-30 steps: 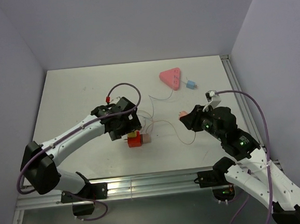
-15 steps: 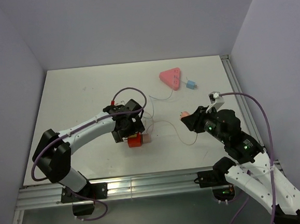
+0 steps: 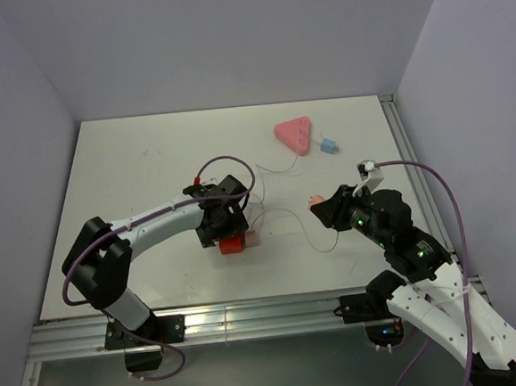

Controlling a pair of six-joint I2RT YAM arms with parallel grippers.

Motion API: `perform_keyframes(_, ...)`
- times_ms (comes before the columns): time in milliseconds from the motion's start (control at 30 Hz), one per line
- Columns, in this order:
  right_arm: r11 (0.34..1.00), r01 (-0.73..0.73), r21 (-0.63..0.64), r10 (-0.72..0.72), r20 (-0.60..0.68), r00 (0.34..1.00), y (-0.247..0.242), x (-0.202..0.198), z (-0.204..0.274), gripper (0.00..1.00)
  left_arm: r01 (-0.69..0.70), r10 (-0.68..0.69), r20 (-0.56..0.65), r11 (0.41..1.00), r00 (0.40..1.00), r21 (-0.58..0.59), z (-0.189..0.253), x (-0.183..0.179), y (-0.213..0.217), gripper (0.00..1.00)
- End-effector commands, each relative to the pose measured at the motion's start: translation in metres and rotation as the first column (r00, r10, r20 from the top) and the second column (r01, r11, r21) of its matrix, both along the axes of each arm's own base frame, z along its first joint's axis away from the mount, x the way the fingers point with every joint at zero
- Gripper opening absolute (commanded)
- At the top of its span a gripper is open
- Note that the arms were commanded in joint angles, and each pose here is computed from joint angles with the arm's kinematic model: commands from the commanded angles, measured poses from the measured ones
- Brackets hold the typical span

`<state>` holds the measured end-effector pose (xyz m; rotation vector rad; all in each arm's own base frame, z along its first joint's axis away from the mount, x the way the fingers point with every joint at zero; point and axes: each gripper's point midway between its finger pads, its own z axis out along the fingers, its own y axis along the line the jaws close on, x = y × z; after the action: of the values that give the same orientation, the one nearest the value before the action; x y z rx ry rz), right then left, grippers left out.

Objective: Insert the plug

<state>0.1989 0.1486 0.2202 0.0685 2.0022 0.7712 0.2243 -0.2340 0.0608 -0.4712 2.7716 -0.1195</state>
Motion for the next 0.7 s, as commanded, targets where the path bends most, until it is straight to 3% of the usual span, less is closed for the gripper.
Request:
perform_keyframes(0, 1.0, -0.001, 0.023, 0.001, 0.026, 1.0, 0.002, 0.003, 0.006, 0.0, 0.02, -0.02, 0.022, 1.0, 1.0, -0.01, -0.001, 0.002, -0.003, 0.86)
perform_keyframes(300, 1.0, -0.004, 0.023, 0.003, 0.021, 1.0, 0.003, 0.003, 0.002, 0.0, 0.077, -0.078, 0.046, 0.997, 0.996, 0.031, -0.009, 0.002, 0.0, 0.7)
perform_keyframes(400, 1.0, -0.003, 0.021, 0.002, 0.022, 1.0, 0.002, 0.003, 0.002, 0.0, 0.1, -0.102, 0.077, 0.994, 0.992, 0.034, -0.01, 0.005, 0.001, 0.56)
perform_keyframes(500, 1.0, -0.001, 0.015, 0.001, 0.022, 1.0, 0.001, 0.002, 0.002, 0.0, 0.125, -0.125, 0.127, 0.992, 0.984, 0.009, -0.006, 0.008, -0.002, 0.35)
perform_keyframes(567, 1.0, -0.006, 0.014, 0.005, 0.019, 1.0, 0.002, 0.002, 0.002, 0.0, 0.155, -0.151, 0.179, 0.988, 0.972, -0.007, 0.0, 0.012, -0.003, 0.06)
perform_keyframes(600, 1.0, -0.009, 0.015, 0.008, 0.019, 1.0, 0.002, 0.001, 0.002, 0.0, 0.167, -0.163, 0.193, 0.986, 0.968, -0.002, 0.001, 0.012, -0.001, 0.0)
perform_keyframes(667, 1.0, -0.018, 0.014, 0.018, 0.009, 1.0, 0.004, 0.0, 0.002, 0.0, 0.205, -0.194, 0.239, 0.979, 0.951, -0.02, 0.009, 0.014, -0.004, 0.0)
